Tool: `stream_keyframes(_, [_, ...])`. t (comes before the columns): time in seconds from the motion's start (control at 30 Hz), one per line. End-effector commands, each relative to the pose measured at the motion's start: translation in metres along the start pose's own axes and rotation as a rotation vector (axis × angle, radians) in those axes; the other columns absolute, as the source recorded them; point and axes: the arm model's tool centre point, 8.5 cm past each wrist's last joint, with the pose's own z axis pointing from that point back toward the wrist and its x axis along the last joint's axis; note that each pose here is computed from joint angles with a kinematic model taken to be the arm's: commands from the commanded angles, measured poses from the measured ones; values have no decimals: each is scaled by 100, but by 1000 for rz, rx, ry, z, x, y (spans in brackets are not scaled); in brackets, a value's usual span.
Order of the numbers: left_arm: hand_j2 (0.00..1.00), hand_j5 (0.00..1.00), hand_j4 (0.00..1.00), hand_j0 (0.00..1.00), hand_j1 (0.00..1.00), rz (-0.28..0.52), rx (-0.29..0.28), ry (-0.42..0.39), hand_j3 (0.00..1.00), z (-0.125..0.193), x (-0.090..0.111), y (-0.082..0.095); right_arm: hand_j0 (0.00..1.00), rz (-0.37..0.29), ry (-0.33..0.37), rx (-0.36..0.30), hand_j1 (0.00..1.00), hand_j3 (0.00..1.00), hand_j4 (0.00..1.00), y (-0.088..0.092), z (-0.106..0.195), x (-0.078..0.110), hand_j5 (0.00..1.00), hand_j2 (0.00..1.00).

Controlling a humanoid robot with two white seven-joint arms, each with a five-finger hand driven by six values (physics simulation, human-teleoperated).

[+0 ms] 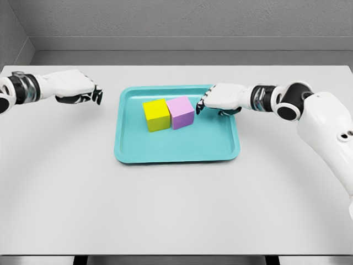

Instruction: Push two cubes

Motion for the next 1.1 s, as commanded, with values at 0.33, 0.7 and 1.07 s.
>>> stream_keyframes(0.33, [48, 48, 48, 48, 48, 8, 11, 10, 48, 3, -4, 2, 70, 14, -17, -16, 70, 70, 70, -4, 0, 7, 70, 70])
stream_keyframes(0.7, [57, 57, 57, 57, 57, 10, 14, 13, 57, 5, -5, 2, 70, 35, -26, -12, 70, 70, 70, -5, -2, 12, 70, 70])
stream_keyframes(1.07, [100, 100, 100, 100, 100, 67, 43, 70, 100, 44, -34, -2, 91, 88, 274, -378, 91, 91, 91, -57, 250, -43, 91, 91])
